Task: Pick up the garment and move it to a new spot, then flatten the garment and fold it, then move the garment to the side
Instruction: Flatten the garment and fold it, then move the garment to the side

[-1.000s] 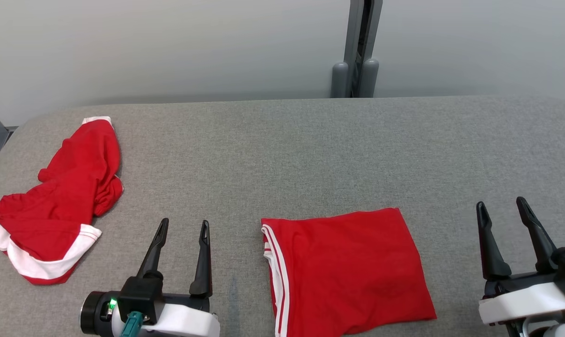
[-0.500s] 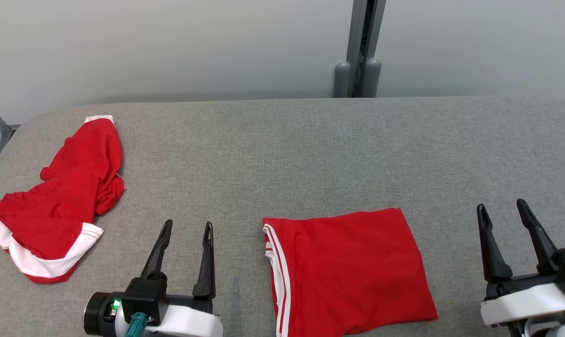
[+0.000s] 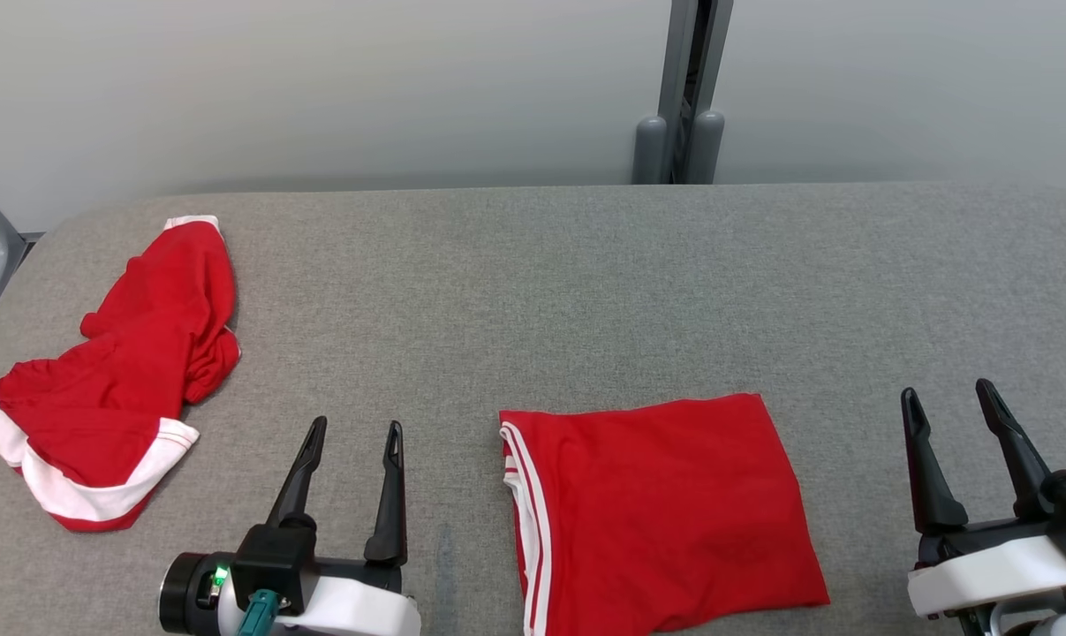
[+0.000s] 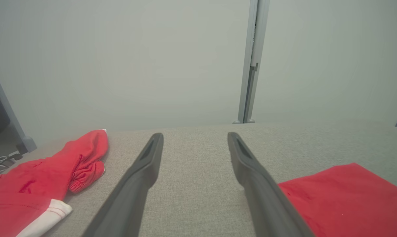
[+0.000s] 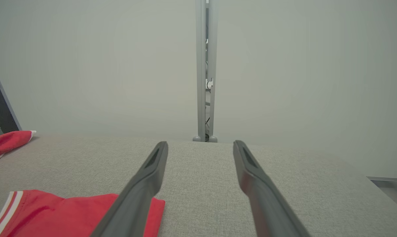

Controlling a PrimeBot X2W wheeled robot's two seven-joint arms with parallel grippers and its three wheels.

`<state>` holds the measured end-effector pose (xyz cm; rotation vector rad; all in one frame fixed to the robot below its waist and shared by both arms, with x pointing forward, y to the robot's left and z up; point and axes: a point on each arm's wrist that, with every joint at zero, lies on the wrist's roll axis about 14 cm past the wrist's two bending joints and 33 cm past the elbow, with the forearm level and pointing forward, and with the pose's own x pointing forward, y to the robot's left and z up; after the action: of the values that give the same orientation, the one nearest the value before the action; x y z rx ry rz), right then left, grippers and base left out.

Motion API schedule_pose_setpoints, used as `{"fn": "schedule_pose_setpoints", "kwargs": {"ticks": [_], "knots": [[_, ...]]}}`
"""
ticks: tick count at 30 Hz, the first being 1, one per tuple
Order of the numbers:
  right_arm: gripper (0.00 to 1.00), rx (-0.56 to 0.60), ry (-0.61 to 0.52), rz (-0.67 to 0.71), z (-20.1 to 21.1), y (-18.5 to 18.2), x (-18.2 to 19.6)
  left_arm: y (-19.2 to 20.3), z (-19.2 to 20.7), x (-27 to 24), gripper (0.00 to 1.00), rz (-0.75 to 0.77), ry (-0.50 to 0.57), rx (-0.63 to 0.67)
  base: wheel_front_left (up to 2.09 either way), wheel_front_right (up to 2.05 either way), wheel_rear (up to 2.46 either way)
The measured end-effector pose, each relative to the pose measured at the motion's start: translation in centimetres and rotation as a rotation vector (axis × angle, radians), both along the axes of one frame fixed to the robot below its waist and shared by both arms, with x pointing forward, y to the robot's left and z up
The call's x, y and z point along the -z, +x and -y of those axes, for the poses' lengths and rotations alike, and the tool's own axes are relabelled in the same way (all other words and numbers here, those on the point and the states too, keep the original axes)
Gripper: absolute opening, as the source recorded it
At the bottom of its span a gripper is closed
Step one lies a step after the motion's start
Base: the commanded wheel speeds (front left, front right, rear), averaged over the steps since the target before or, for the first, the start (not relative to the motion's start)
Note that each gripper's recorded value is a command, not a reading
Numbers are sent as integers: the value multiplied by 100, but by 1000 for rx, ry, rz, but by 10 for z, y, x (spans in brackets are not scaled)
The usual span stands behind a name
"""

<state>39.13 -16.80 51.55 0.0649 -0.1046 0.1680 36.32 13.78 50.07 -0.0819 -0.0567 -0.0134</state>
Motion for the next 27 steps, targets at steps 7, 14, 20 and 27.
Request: {"fn": "schedule_pose_setpoints", "kwargs": {"ticks": [7,14,20,27], "knots": [[100,0,0,-7,0,-1,2,-1,0,0,100,1,1,0,0,0,0],[100,-10,1,-24,-3,0,7,-1,0,1,100,-4,1,1,0,0,0],[100,-76,45,-107,-20,-1,31,1,1,5,100,-16,0,4,0,0,0],[100,-169,95,-281,-41,3,66,8,1,11,100,-33,1,5,0,0,0]]}}
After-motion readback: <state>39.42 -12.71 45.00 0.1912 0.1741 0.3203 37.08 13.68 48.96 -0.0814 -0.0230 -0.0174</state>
